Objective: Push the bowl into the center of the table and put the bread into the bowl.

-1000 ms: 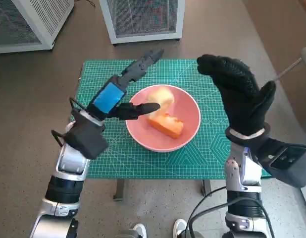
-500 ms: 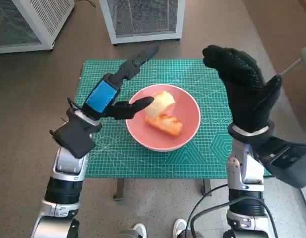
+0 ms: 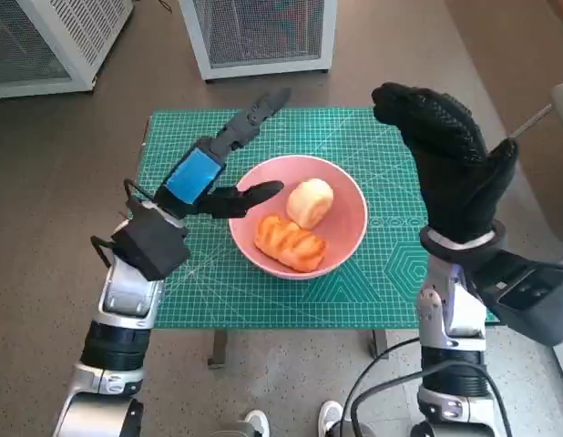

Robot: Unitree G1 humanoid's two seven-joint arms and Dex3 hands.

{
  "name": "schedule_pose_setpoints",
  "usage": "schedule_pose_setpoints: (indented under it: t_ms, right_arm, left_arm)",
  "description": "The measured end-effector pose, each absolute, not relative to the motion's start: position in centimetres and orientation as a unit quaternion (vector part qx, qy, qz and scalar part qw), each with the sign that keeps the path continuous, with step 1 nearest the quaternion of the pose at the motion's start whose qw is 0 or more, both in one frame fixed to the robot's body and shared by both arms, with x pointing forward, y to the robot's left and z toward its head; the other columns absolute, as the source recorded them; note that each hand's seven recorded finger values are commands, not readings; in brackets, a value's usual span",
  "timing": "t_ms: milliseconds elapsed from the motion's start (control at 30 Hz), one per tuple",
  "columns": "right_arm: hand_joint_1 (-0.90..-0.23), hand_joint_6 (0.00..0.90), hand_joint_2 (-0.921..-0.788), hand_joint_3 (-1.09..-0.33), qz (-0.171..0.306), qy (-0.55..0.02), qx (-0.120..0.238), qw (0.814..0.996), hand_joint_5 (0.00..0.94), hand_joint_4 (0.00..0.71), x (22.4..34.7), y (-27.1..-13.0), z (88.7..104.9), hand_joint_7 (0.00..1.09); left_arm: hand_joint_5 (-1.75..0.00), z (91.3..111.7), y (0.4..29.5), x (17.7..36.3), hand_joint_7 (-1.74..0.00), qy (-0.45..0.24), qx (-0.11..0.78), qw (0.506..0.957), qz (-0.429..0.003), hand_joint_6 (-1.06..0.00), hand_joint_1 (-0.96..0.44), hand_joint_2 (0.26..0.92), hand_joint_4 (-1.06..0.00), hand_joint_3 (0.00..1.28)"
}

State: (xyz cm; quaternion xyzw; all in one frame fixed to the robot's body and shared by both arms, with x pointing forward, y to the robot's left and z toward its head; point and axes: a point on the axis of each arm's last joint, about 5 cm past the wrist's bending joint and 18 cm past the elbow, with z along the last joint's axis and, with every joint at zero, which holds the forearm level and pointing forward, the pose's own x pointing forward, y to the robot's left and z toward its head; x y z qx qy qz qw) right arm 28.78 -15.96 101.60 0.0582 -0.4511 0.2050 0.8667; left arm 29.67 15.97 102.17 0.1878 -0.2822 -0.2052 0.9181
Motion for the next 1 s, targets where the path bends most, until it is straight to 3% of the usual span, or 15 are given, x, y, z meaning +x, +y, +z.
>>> schedule_pose_setpoints:
  t_ms: [100, 167, 267, 500, 733, 1000]
  right_arm:
    - [-0.522, 0.077, -0.921, -0.475, 0.205, -0.453, 0.055, 0.866, 0.006, 0.312, 28.7, -16.0, 101.7, 0.55]
    - [-0.519, 0.069, -0.921, -0.485, 0.205, -0.455, 0.054, 0.865, 0.004, 0.308, 28.7, -16.1, 101.8, 0.55]
    - [-0.514, 0.062, -0.921, -0.510, 0.204, -0.457, 0.048, 0.865, 0.002, 0.300, 28.7, -16.1, 101.9, 0.54]
    - [-0.502, 0.050, -0.921, -0.562, 0.198, -0.466, 0.036, 0.862, 0.000, 0.267, 28.9, -15.9, 102.7, 0.54]
    - [-0.499, 0.050, -0.921, -0.571, 0.198, -0.478, 0.025, 0.855, 0.000, 0.249, 29.4, -15.6, 103.8, 0.55]
    - [-0.503, 0.045, -0.921, -0.571, 0.193, -0.474, 0.026, 0.859, 0.000, 0.241, 29.6, -15.7, 103.8, 0.57]
  left_arm:
    - [0.00, 102.4, 15.8, 29.5, -0.08, -0.300, 0.154, 0.919, -0.206, -0.14, -0.71, 0.921, -0.01, 0.42]
    - [0.00, 102.5, 15.6, 29.4, -0.25, -0.311, 0.123, 0.919, -0.208, -0.06, -0.71, 0.921, 0.00, 0.45]
    - [0.00, 102.8, 15.3, 29.1, -0.34, -0.330, 0.067, 0.916, -0.217, -0.02, -0.69, 0.921, 0.00, 0.47]
    - [0.00, 102.6, 14.7, 28.6, -0.41, -0.368, -0.036, 0.896, -0.244, 0.00, -0.68, 0.921, 0.00, 0.44]
    - [-0.01, 102.3, 14.6, 28.4, -0.45, -0.395, -0.041, 0.883, -0.248, 0.00, -0.69, 0.921, -0.03, 0.46]
    - [-0.02, 102.2, 15.0, 28.3, -0.48, -0.404, -0.038, 0.880, -0.249, 0.00, -0.69, 0.921, -0.04, 0.44]
